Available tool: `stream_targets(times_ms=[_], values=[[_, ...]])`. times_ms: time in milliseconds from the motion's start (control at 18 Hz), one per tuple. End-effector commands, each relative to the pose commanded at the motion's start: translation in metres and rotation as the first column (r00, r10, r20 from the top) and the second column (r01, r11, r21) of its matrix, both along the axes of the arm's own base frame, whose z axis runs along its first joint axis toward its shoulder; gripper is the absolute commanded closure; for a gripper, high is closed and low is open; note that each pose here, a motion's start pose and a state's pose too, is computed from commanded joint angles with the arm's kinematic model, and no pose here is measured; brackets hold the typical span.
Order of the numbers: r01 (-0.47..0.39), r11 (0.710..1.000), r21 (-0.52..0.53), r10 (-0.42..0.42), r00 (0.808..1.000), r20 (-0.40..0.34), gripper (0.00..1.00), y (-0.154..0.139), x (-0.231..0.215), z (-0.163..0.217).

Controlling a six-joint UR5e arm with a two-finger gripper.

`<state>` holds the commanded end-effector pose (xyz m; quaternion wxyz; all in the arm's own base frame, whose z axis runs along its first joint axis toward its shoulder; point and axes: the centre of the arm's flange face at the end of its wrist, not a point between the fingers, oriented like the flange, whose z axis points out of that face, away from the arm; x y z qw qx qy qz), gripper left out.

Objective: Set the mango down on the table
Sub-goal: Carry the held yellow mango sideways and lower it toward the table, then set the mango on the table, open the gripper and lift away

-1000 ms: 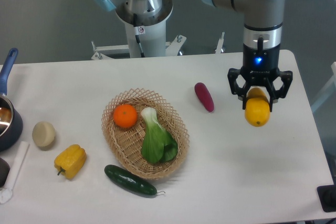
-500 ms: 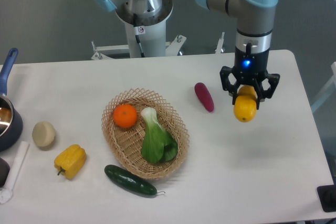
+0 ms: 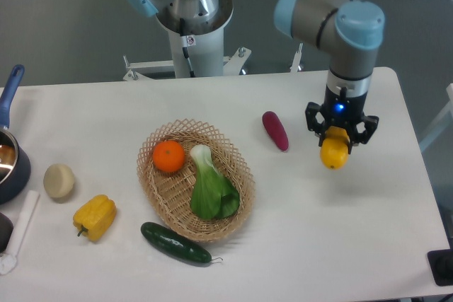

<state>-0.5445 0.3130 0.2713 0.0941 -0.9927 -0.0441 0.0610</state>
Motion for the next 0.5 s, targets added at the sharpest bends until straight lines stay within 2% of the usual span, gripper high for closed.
stream_targets(times_ms=[278,500], values=[[-0.028,1.0,0.001,0.028,1.0,-0.005,0.59,-0.002,-0.047,-0.015],[-0.035,0.999,-0.001,0.035,0.999,0.004,0.59,-0.008,-0.056,-0.025]])
